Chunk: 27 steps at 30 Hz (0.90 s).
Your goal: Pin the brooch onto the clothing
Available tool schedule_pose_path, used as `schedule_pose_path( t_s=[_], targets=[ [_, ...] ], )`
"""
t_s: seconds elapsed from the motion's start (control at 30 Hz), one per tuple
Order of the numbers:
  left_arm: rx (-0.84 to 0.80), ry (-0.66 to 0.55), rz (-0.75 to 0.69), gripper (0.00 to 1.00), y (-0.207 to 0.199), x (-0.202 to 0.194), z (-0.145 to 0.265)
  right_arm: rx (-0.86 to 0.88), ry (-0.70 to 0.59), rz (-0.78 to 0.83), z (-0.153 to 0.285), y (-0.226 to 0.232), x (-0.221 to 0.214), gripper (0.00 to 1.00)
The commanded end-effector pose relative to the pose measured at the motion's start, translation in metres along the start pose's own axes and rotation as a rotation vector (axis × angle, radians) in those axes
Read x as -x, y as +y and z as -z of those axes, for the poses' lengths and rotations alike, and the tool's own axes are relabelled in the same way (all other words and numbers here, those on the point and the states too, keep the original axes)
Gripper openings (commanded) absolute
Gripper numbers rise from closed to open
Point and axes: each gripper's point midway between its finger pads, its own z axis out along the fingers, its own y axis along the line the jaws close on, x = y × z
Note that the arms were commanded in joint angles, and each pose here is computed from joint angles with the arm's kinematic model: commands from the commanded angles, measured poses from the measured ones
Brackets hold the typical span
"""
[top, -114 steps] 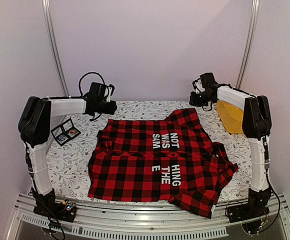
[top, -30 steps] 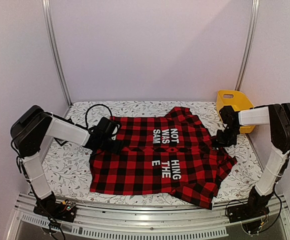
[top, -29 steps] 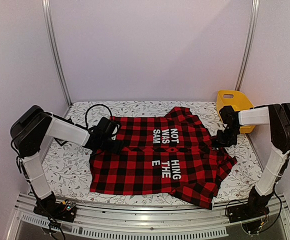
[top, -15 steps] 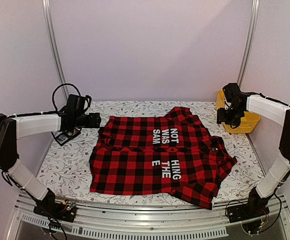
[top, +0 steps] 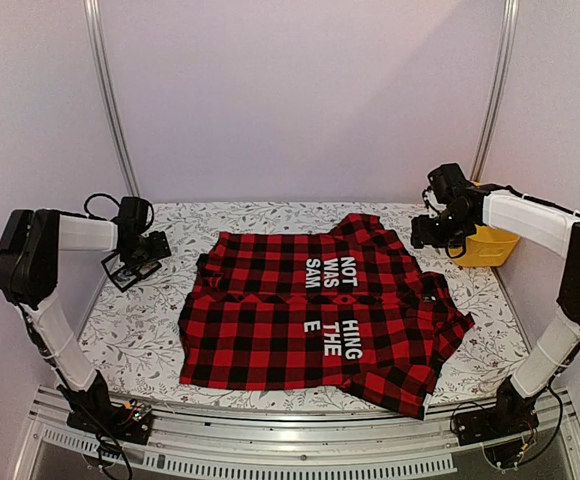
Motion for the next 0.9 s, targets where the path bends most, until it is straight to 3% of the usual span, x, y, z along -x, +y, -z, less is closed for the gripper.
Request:
schedule_pose_path(
  t_s=[0.0, 0.53, 0.87],
  targets=[
    [0.084, -0.027, 0.081, 0.79, 0.027, 0.016, -0.014, 0.010, 0.011, 0.017, -0.008, 0.001, -0.006, 0.70],
    [0.118, 0.060, 0.081, 0.77, 0.037, 0.020, -0.053, 0.030, 0.020, 0.032, -0.012, 0.009, -0.005, 0.70],
    [0.101, 0.117, 0.125, 0.73, 0.034, -0.001, -0.057, 0.020, 0.024, 0.045, -0.009, 0.008, -0.006, 0.70]
  ],
)
